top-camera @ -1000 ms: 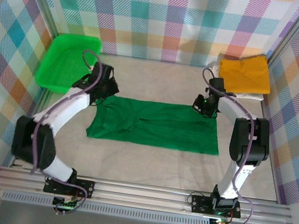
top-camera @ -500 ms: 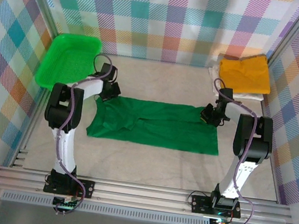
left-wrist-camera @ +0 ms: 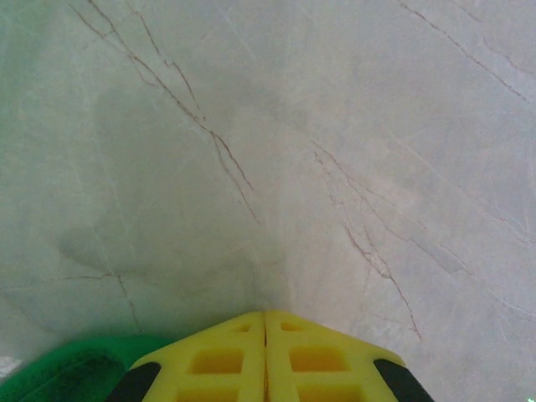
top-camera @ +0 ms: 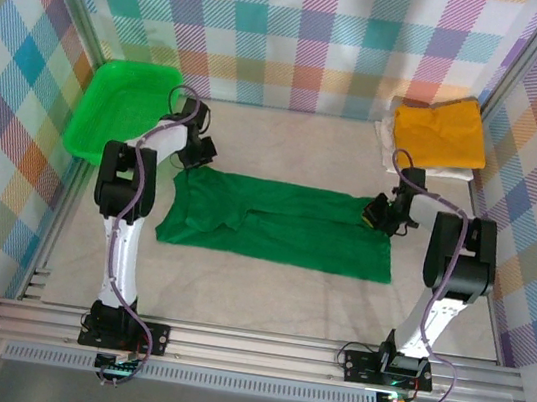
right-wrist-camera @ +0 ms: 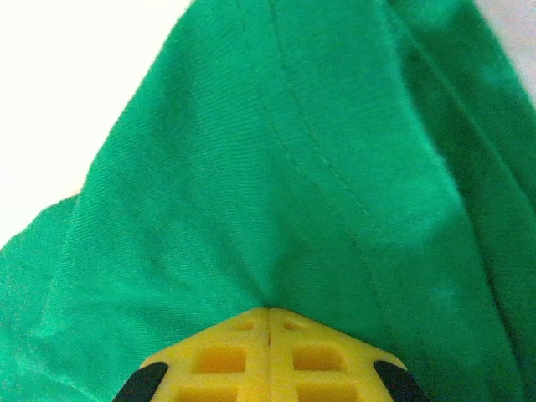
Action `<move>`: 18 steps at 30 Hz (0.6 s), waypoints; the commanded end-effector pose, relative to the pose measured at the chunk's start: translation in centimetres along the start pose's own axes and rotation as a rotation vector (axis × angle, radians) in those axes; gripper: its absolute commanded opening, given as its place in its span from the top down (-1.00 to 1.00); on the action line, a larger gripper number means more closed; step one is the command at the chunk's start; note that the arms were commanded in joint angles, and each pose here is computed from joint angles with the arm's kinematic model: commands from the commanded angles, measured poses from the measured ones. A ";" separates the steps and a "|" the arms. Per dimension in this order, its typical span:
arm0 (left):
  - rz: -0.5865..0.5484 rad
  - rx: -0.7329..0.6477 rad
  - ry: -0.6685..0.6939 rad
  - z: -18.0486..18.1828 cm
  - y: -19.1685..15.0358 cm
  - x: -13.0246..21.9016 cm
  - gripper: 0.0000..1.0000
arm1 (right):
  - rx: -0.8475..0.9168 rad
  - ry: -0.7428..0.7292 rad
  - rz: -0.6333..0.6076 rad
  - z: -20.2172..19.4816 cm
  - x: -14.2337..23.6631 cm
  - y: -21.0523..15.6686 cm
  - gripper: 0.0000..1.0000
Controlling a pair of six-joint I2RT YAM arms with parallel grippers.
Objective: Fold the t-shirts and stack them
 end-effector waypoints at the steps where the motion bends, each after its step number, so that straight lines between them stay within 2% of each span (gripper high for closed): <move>1: -0.055 -0.019 -0.076 -1.9 1.1 -1.4 0.81 | -0.062 -0.050 0.086 -2.2 0.3 -3.1 1.00; 3: -0.104 -0.023 -0.088 -2.5 1.9 0.4 0.68 | -0.044 -0.072 0.090 -2.3 0.9 -4.2 1.00; 6: -0.197 -0.020 -0.140 -3.5 2.4 4.8 0.64 | 0.015 -0.081 0.075 -1.3 1.8 -5.3 0.98; 8: -0.276 -0.019 -0.170 -3.9 1.4 8.1 0.49 | 0.059 -0.083 0.044 -0.2 2.8 -5.4 0.93; 11: -0.353 -0.031 -0.164 -3.8 -1.3 12.0 0.42 | 0.160 -0.120 -0.053 1.9 4.7 -5.1 0.85; 14: -0.358 -0.043 -0.135 -3.1 -4.8 13.2 0.41 | 0.298 -0.129 -0.116 4.8 5.7 -4.7 0.74; 17: -0.346 -0.051 -0.080 -2.0 -8.1 12.7 0.41 | 0.437 -0.171 -0.101 7.6 4.5 -4.4 0.75; 18: -0.322 -0.042 -0.075 -1.6 -9.0 11.9 0.44 | 0.469 -0.190 -0.085 8.3 3.7 -4.4 0.82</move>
Point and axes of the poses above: each hand's point on the last joint's axis, 136 mm out from that joint toward the fingers, its own x axis back along the fingers, its own z axis along the line the jaws close on, y = z × x, the point moved 8 cm from there along x, back along the fingers, and after that the axes turned 1 degree about -x, right-handed, at the moved point
